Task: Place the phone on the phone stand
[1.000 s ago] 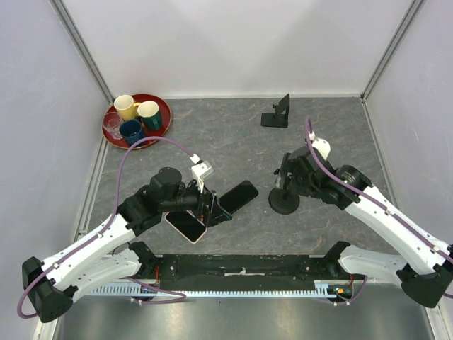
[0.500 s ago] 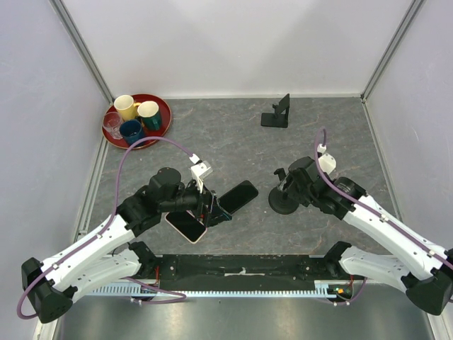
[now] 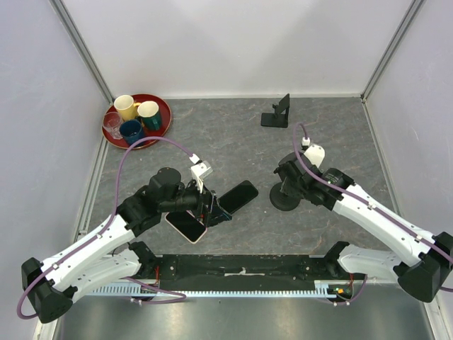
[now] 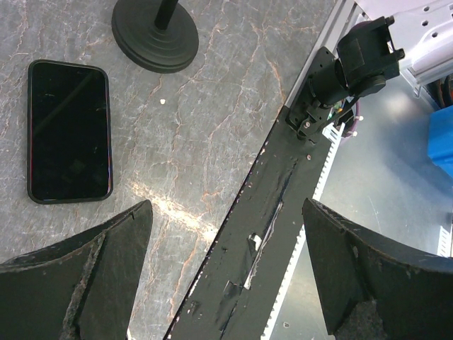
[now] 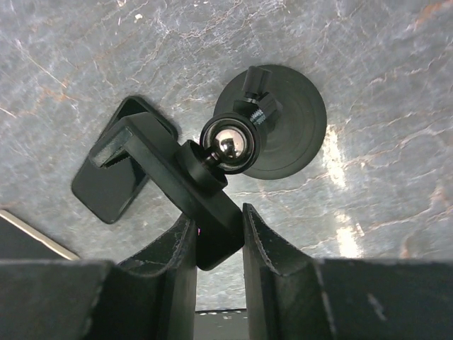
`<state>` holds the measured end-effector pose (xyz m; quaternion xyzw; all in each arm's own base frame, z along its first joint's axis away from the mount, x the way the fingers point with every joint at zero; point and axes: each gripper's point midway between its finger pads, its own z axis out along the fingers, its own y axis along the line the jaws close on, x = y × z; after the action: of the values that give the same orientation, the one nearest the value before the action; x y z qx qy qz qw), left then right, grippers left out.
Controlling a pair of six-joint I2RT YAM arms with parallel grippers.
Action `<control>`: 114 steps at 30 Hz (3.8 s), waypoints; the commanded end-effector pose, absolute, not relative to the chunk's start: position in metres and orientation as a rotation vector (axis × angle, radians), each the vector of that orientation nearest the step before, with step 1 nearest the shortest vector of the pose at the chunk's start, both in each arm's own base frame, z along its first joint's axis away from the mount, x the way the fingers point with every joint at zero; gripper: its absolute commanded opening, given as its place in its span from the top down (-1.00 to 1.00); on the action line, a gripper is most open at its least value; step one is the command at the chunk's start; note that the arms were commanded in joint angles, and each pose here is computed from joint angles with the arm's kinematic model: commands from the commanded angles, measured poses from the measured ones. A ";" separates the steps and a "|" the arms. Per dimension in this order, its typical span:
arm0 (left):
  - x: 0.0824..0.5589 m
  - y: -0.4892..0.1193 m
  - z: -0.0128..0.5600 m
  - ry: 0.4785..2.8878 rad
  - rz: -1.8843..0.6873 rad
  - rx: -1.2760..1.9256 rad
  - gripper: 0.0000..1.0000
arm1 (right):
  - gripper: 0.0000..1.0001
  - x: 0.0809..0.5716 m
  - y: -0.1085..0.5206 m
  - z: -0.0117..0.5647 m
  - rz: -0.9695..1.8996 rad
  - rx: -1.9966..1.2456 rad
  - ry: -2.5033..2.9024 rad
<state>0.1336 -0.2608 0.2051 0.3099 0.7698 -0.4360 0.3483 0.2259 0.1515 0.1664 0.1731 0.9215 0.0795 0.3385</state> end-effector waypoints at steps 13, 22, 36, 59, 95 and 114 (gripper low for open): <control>0.135 -0.260 0.206 1.965 -1.107 0.837 -0.84 | 1.00 0.255 0.174 0.197 0.095 -0.222 2.388; 0.135 -0.262 0.204 1.973 -1.112 0.844 -0.84 | 1.00 0.248 0.200 0.204 0.278 -0.475 2.382; 0.121 -0.317 0.267 1.938 -1.606 0.750 -0.89 | 0.46 0.252 0.167 0.180 0.345 -0.435 2.474; 0.212 -0.392 0.253 2.124 -1.592 0.570 -0.89 | -0.87 0.232 0.162 0.212 0.529 -0.014 2.370; 0.243 -0.415 0.197 2.138 -1.713 0.481 0.31 | -0.33 0.232 0.149 0.210 0.626 0.255 2.170; 0.231 -0.407 0.229 2.092 -1.749 0.497 -0.89 | -0.50 0.238 0.138 0.215 0.533 0.247 2.162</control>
<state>0.2261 -0.3988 0.1824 0.1630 0.7738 -0.5902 0.1625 0.2400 0.1375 0.2065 0.1041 0.8748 0.2041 0.4268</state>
